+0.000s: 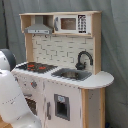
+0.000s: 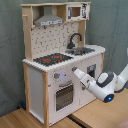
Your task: Play with the kitchen
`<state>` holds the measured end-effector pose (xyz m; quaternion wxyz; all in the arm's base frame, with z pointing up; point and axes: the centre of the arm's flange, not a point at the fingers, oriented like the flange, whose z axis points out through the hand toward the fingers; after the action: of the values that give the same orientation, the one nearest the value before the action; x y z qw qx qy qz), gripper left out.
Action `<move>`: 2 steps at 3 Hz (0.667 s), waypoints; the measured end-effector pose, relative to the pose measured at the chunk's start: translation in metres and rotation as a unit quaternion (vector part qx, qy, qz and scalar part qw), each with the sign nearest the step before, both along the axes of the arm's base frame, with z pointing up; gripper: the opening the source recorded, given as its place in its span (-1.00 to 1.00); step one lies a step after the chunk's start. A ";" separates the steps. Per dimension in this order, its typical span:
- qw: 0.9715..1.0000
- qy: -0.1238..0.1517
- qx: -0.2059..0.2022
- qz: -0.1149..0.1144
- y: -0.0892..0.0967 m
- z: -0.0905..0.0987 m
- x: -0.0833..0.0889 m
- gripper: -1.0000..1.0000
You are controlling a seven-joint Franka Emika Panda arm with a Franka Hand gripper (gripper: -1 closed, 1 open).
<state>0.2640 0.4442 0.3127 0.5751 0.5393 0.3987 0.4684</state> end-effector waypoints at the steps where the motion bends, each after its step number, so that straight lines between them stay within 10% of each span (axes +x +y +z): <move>1: 0.999 -0.004 -0.045 0.011 0.003 0.014 -0.003 1.00; 2: 0.996 -0.010 -0.090 0.020 0.007 0.027 -0.009 1.00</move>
<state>0.2549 0.4508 0.3401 0.6163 0.4723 0.4441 0.4471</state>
